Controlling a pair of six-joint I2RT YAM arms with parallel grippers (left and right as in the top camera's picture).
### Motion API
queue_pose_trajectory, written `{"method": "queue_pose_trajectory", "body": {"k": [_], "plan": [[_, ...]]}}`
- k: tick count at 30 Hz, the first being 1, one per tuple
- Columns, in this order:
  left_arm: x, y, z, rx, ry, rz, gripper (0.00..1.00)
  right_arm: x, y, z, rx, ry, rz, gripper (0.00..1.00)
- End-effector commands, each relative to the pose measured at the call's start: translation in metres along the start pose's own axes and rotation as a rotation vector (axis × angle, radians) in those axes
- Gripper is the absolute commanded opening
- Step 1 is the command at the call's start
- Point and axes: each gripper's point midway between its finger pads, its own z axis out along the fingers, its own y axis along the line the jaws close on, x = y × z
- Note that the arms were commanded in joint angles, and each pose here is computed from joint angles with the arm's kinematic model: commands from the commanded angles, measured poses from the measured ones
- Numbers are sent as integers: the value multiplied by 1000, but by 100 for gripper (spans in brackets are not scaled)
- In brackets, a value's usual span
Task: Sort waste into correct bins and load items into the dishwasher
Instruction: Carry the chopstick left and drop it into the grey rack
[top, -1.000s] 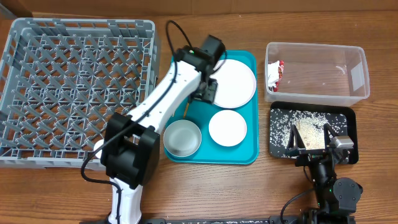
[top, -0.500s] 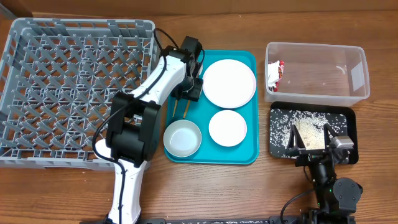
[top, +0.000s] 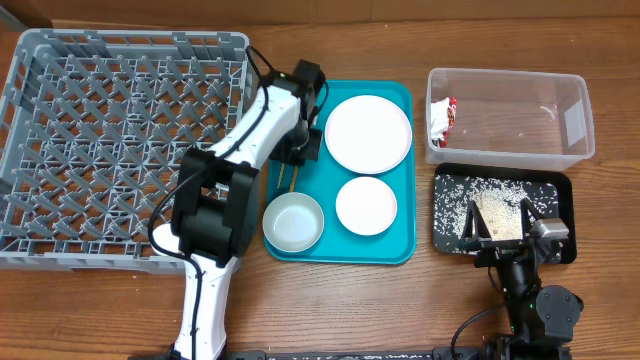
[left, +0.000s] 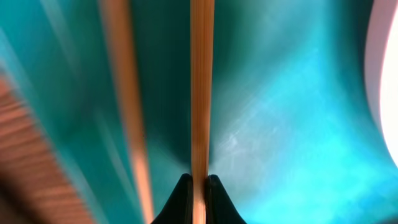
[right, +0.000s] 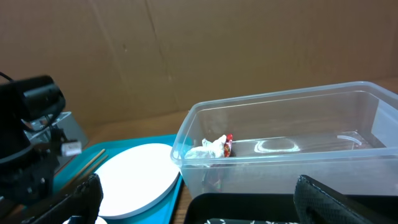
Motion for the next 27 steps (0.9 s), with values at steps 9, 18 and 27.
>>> {"method": "queue_pose_trajectory", "body": {"k": [9, 18, 27], "plan": [[-16, 41, -125, 95, -171, -113, 4, 0, -2, 0, 6, -10, -9, 100], [7, 116, -125, -47, -100, -204, 4, 0, -2, 0, 7, -10, -9, 100], [0, 141, -109, -53, -119, -148, 5, 0, -2, 0, 7, -10, -9, 100]]}}
